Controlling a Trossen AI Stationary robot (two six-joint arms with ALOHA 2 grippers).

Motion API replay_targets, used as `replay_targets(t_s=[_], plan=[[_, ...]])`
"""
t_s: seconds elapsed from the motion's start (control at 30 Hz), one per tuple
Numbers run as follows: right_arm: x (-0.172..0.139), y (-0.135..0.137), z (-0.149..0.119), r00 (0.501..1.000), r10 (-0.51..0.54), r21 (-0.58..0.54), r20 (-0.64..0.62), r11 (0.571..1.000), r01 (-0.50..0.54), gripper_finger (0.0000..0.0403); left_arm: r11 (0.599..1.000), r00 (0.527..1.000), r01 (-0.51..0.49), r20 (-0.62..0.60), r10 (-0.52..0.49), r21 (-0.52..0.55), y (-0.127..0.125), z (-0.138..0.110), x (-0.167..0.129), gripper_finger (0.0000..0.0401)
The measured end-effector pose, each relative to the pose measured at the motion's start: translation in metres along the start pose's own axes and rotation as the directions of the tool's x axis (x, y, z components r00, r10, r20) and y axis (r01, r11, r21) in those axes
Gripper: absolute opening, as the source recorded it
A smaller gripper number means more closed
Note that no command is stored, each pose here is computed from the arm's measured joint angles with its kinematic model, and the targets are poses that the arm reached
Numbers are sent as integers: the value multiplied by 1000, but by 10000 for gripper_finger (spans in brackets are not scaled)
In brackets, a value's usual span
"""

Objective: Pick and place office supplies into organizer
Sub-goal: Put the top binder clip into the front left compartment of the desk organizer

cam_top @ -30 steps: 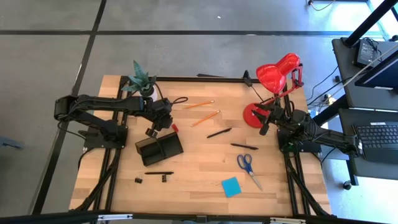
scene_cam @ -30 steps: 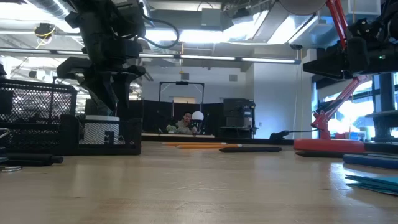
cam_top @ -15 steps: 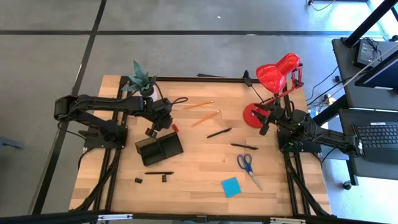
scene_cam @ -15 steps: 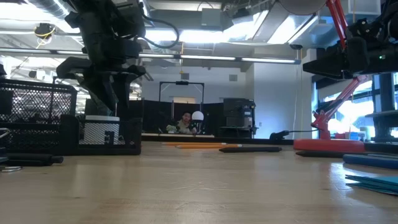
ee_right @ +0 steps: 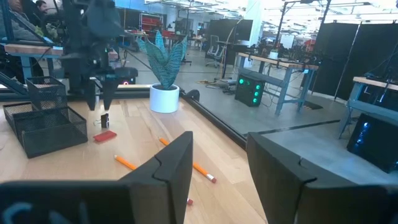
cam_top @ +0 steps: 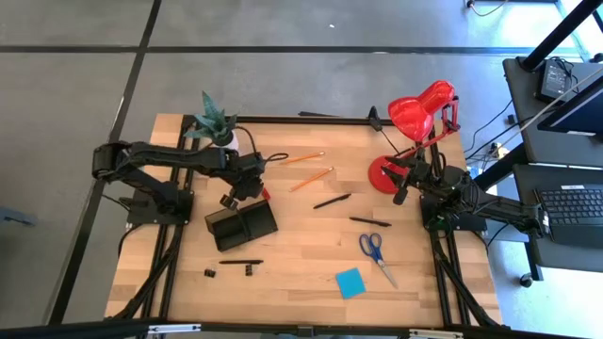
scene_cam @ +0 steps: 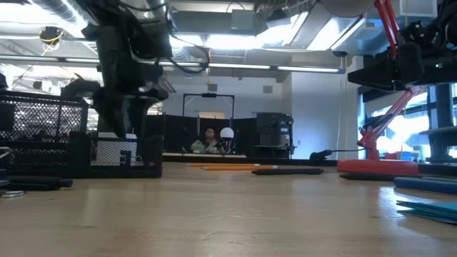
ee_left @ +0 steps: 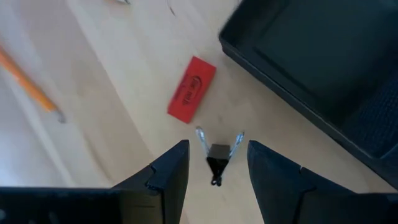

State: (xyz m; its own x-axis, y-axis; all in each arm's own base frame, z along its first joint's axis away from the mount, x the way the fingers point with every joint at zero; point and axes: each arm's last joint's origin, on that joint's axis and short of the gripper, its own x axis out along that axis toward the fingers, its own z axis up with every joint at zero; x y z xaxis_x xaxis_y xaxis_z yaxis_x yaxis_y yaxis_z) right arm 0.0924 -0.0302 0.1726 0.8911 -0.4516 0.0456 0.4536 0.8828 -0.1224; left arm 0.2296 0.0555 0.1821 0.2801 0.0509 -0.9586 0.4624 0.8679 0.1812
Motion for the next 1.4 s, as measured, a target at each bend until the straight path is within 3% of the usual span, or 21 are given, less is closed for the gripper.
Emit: replay_targets(t_s=[0.3,1.0,1.4], plan=[[0,0,0,1000,0,0,0,1000,0,154,999,995,46,-91,-49,-25,3,-5,14,157],[0,0,0,1000,0,-3,-1,1000,0,154,996,996,56,-65,-61,-75,11,-13,15,157],[0,0,0,1000,0,-2,-1,1000,0,154,998,996,58,-77,-56,25,9,-13,14,157]])
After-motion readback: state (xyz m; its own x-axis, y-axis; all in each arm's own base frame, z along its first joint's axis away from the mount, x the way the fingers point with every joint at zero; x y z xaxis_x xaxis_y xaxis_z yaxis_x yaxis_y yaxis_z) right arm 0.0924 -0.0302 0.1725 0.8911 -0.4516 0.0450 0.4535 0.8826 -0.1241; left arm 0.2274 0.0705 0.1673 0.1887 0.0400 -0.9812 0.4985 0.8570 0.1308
